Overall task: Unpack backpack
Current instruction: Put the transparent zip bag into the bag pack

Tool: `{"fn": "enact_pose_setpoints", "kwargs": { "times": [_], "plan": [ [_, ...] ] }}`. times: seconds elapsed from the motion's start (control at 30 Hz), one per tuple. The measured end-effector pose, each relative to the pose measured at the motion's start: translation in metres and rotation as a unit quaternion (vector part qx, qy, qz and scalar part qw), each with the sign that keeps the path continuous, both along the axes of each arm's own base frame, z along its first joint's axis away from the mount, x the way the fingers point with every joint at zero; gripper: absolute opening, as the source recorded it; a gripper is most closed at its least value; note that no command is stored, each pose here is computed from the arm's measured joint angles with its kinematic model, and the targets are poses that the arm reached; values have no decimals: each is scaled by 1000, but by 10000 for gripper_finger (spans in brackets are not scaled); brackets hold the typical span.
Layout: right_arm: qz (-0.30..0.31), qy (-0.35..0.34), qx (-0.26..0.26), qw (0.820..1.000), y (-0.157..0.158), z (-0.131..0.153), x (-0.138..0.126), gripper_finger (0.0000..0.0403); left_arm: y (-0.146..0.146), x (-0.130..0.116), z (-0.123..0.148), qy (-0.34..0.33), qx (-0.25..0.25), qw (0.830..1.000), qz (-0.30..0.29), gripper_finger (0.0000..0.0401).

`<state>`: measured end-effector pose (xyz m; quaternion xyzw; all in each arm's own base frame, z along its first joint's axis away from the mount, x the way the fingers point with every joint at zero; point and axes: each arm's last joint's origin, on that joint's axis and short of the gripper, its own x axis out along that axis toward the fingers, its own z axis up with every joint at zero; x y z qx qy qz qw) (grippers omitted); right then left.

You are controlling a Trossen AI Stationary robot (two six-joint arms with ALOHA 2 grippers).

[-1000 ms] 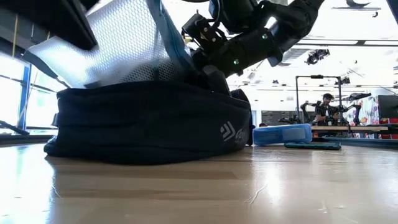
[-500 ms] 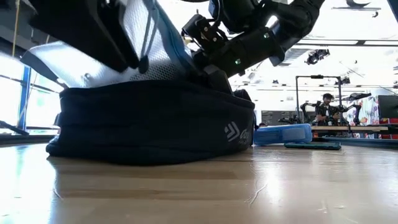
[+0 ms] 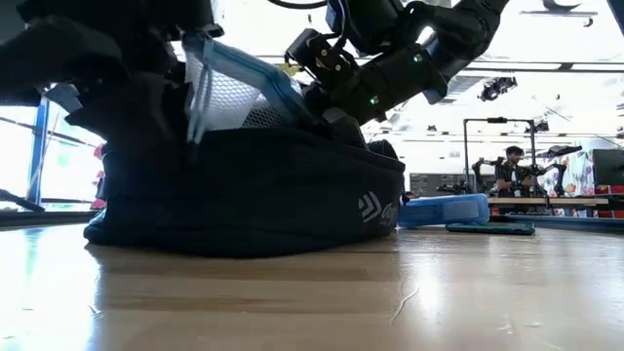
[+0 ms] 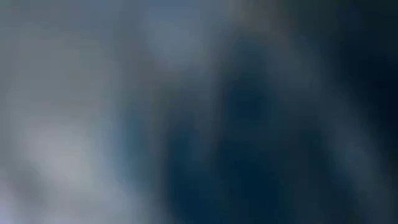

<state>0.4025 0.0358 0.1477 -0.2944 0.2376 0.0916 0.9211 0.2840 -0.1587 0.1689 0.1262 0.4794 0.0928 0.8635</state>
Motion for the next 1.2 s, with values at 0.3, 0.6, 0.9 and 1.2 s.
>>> {"fn": "enact_pose_setpoints", "kwargs": {
  "times": [0.3,0.6,0.9,1.2],
  "plan": [
    [-2,39,-30,999,-7,-5,-3,81,-32,-8,8,5,-57,994,-93,6],
    [-31,76,-86,993,-11,-13,-7,81,-58,-14,34,-28,-38,993,-107,0],
    [-62,91,-106,988,-9,-24,-7,86,-64,-14,44,-44,-29,993,-109,0],
    [-92,142,-106,980,-2,-24,-19,325,-65,-14,44,-52,-43,993,-94,0]
  ]
}}
